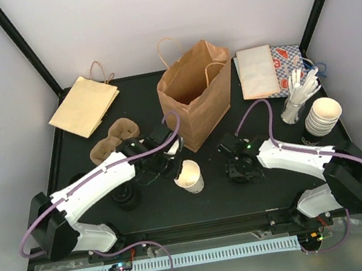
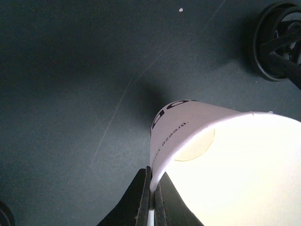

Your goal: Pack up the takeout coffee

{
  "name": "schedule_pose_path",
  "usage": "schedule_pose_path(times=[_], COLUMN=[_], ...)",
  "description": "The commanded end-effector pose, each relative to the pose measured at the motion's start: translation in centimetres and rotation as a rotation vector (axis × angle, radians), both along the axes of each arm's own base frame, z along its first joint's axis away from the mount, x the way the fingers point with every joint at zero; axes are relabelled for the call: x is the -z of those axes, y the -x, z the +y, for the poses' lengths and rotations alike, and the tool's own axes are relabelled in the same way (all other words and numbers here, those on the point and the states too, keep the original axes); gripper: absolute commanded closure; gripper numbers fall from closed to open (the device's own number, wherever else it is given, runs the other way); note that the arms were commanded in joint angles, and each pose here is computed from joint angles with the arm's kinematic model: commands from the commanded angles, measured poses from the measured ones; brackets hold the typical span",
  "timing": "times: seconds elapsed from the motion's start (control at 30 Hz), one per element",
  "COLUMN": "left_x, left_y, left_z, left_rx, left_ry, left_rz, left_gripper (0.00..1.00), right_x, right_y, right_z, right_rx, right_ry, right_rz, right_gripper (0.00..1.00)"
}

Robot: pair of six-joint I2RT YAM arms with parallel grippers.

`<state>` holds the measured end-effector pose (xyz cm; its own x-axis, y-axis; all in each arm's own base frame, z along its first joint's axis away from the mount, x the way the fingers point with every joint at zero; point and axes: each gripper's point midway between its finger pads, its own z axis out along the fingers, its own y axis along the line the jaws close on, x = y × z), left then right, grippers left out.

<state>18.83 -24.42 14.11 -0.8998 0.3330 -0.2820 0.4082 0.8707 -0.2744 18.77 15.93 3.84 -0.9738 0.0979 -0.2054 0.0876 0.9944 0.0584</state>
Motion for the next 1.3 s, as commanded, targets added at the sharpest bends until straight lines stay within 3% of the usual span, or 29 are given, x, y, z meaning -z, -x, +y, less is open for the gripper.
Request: schedule_pose_path(times=[0.0,0.4,0.87,1.13,1.27], left_x=[-0.9,0.0,-0.3,-0.4,-0.9], left_y=[-0.1,-0.3,-0.5,-0.5,-0.4], left_z=[-1.2,-2.3,-2.8,-2.8,-2.9], left_rx=[0.010,0.009,0.004,0.003,0.005], left_ry=[0.004,-0.056,-0.035,-0.027,-0.013], left_rz=[0.024,0.066,0.070,0.066,0.057], left_gripper=[0.98,0.97,0.82,0.79,0.69], right_x=[-1.6,-4.5,-6.0,-6.8,-7.3], right_y=[-0.6,-1.2,-1.3,-1.4,-1.6], right_z=[-0.4,-0.1,0.3,0.5,0.4], right_rx=[0.000,-0.106,-0.177,-0.205,-0.215], right_ry=[0.007,-0.040,-0.073,-0.077,-0.065], right_rz=[-0.043,-0.146,-0.196,-0.211,-0.217], right_gripper=[0.28,0.29,0.30,0.30,0.30])
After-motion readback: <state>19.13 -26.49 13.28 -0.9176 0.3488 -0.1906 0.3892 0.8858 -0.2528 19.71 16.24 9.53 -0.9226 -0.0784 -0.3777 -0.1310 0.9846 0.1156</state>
